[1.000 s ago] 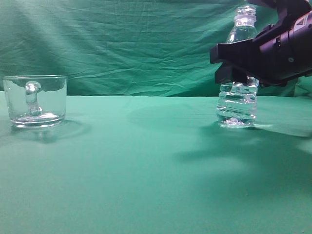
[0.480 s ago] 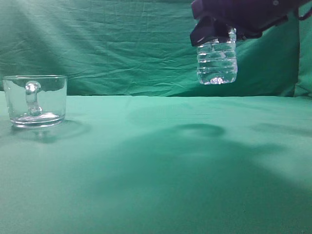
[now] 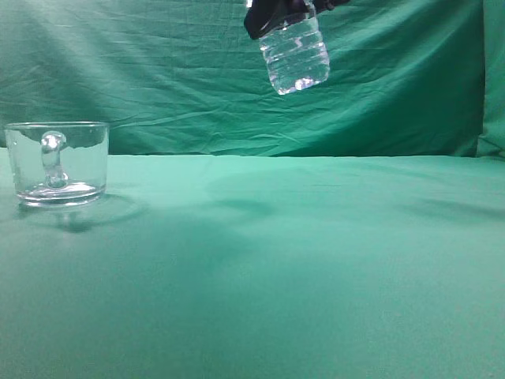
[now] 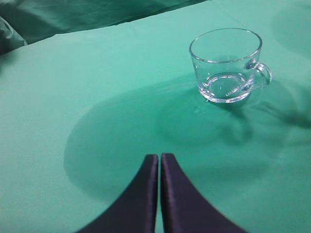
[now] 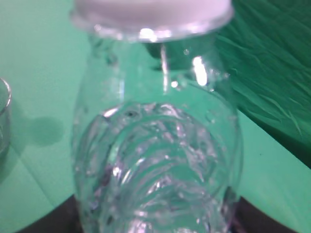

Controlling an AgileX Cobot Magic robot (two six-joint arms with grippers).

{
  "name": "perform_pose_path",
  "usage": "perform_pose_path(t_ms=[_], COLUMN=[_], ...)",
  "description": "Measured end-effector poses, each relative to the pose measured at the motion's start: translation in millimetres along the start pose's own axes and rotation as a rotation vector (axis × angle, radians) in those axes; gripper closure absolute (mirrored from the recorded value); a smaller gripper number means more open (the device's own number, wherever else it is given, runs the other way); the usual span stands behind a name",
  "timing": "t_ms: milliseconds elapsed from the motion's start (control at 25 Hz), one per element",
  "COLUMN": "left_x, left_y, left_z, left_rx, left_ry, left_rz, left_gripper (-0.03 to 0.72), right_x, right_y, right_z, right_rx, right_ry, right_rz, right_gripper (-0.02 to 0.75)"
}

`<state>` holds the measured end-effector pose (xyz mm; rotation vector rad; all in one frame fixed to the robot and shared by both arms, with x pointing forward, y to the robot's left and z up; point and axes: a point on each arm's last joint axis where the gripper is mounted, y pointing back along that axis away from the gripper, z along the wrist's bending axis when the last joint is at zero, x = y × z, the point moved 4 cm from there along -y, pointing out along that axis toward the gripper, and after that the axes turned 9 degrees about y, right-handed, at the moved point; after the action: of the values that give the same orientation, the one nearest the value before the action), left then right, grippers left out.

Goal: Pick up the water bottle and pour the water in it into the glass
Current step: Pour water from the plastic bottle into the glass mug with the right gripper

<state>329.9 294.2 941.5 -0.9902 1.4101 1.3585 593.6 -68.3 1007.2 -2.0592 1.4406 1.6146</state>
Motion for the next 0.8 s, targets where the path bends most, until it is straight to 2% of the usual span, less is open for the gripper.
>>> perform_pose_path(t_ms=[520,800], left_x=[0,0], left_y=[0,0], left_z=[0.0,0.0], left_rx=[0.0,0.0], left_ry=[0.0,0.0], left_rz=[0.0,0.0], left_gripper=[0.688,0.688], right_x=[-21,-26], right_y=[-70,-107], right_z=[27,56], right_rx=[-0.053,-0.085], right_ry=[0.228,0.351], right_rz=[0.107,0.115], right_gripper=[0.389,0.389])
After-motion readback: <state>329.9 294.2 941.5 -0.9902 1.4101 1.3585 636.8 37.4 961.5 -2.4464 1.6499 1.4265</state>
